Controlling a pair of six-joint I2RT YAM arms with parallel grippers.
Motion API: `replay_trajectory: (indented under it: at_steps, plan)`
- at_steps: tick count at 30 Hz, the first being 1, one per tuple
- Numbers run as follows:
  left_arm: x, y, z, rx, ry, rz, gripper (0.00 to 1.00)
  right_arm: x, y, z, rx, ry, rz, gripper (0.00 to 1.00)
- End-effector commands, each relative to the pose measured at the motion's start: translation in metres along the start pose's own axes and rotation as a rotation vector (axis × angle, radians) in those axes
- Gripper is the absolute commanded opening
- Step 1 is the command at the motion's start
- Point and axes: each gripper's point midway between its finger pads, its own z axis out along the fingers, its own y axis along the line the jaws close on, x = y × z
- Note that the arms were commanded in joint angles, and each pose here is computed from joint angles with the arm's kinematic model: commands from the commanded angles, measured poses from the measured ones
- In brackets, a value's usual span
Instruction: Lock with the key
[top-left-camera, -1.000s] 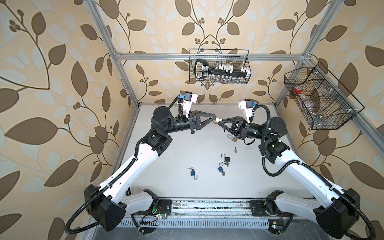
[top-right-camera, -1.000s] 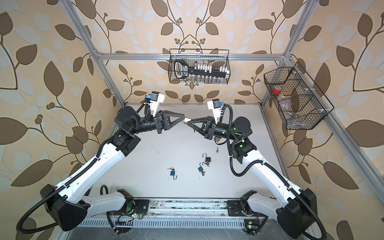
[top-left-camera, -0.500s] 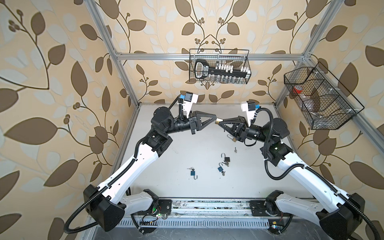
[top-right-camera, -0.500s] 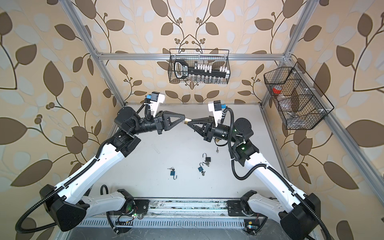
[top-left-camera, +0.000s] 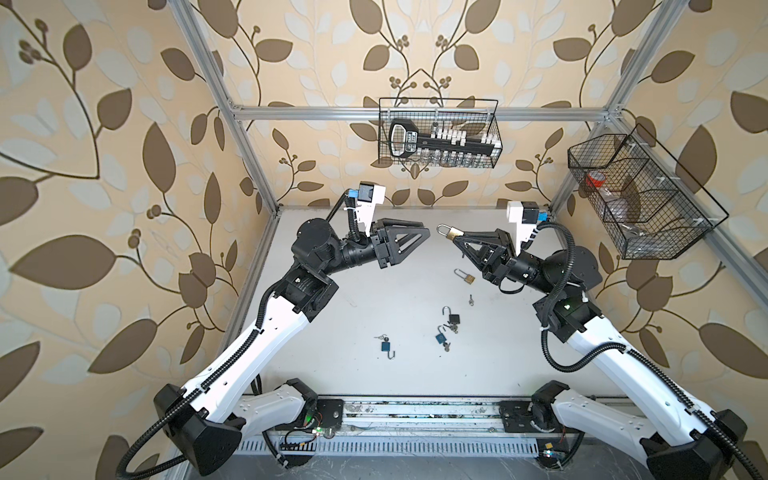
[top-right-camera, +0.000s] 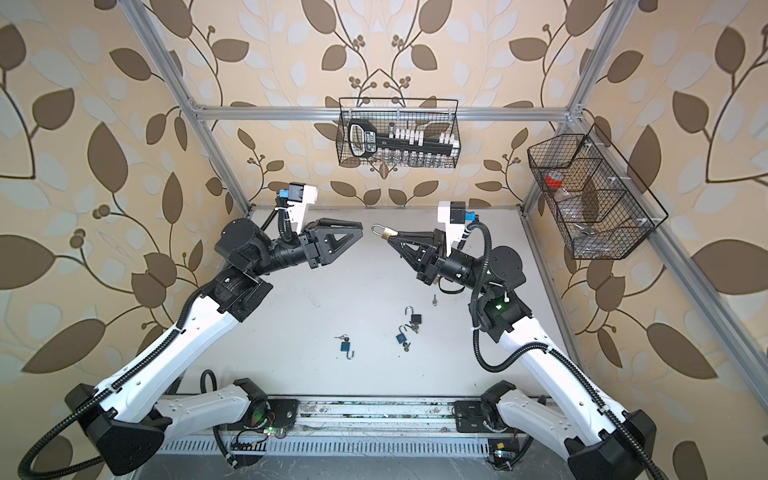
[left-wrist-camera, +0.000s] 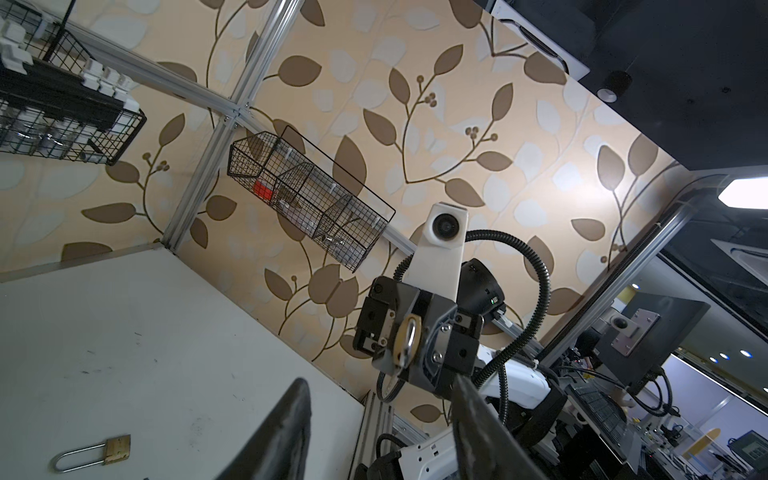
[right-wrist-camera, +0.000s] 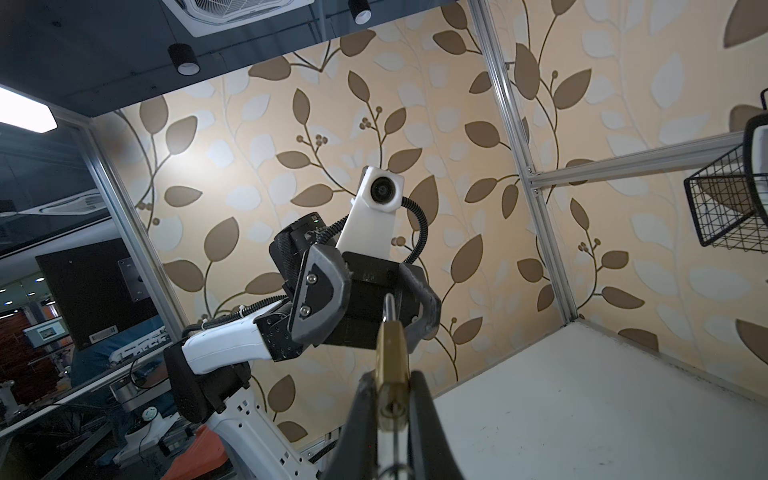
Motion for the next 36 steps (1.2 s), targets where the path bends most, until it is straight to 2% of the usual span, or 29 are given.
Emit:
replay_trajectory:
  at_steps: [1, 6, 11, 18, 21, 24, 27, 28, 36]
  plan:
    - [-0.014, -0.017, -0.004, 0.036, -0.035, 0.050, 0.52, -0.001, 0.002, -0.001, -0.014, -0.008, 0.008, 0.00]
    - [-0.010, -0.020, 0.001, 0.078, 0.005, 0.046, 0.51, 0.007, 0.003, 0.004, -0.054, 0.043, 0.035, 0.00]
    - [-0.006, -0.024, 0.005, 0.126, 0.035, 0.038, 0.46, 0.011, 0.002, 0.007, -0.060, 0.068, 0.049, 0.00]
    - [-0.003, -0.022, 0.008, 0.134, 0.049, 0.031, 0.30, 0.013, 0.000, 0.009, -0.059, 0.079, 0.055, 0.00]
    - [-0.003, -0.020, 0.008, 0.126, 0.048, 0.028, 0.27, 0.014, 0.000, 0.010, -0.063, 0.084, 0.058, 0.00]
    - [-0.003, -0.019, 0.008, 0.120, 0.047, 0.030, 0.19, 0.015, 0.000, 0.010, -0.063, 0.087, 0.060, 0.00]
    - [-0.002, -0.018, 0.008, 0.117, 0.049, 0.033, 0.03, 0.015, 0.001, 0.010, -0.066, 0.088, 0.061, 0.00]
    - [-0.002, -0.017, 0.008, 0.114, 0.050, 0.033, 0.00, 0.014, 0.001, 0.010, -0.068, 0.088, 0.061, 0.00]
    - [0.004, -0.016, 0.008, 0.120, 0.071, 0.051, 0.00, 0.008, 0.010, 0.013, -0.110, 0.090, 0.096, 0.00]
